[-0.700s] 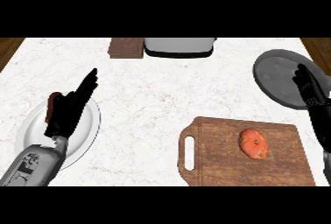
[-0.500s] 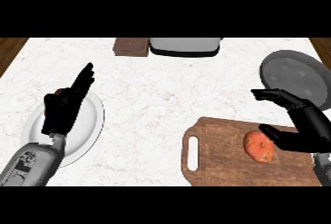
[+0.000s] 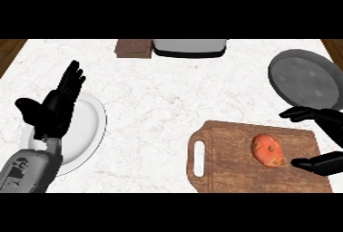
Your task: Pick the squash from the cutting board and place it in the pan
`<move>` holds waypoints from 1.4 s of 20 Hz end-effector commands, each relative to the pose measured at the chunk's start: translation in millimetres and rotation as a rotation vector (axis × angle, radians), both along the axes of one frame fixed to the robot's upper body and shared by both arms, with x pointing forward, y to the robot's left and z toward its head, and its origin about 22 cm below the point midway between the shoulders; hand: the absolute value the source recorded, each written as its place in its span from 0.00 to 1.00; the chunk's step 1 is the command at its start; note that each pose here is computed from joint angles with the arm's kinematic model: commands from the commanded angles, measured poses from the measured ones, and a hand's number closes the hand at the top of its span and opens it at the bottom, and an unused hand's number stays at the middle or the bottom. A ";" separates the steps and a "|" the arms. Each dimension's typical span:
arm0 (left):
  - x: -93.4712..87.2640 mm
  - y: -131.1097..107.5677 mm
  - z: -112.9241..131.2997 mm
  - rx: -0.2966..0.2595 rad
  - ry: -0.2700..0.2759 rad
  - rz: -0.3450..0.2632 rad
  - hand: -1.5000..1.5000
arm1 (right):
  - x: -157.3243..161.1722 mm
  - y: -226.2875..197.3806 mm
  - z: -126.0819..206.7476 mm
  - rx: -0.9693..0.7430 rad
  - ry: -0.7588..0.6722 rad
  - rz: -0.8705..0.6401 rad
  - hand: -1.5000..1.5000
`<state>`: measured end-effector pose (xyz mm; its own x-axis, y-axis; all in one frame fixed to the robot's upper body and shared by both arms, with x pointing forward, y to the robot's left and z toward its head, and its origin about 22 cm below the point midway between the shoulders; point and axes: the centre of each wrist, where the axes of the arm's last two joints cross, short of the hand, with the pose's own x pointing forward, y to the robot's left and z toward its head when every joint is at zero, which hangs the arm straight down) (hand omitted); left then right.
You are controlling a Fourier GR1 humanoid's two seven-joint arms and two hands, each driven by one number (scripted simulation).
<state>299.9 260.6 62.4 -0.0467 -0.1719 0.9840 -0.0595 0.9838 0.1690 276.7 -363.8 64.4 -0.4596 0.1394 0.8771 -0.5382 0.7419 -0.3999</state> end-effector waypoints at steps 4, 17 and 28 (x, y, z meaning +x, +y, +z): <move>2.5 -7.4 -13.0 -0.016 -0.025 0.017 0.50 | 10.5 -92.6 76.4 -0.131 -0.154 0.088 0.00; 0.9 11.9 -7.3 -0.011 -0.014 0.018 0.50 | 45.9 -34.9 163.2 -0.536 -0.294 0.188 0.00; 4.0 15.6 -12.1 -0.002 -0.004 0.054 0.50 | 41.1 5.9 148.0 -0.516 -0.204 0.386 0.00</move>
<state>296.2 272.0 50.0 -0.0421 -0.1638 0.9856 -0.0904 0.9831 0.1595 324.6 -371.9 220.0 -0.7129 0.4628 0.5269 -0.4433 0.2848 -0.8499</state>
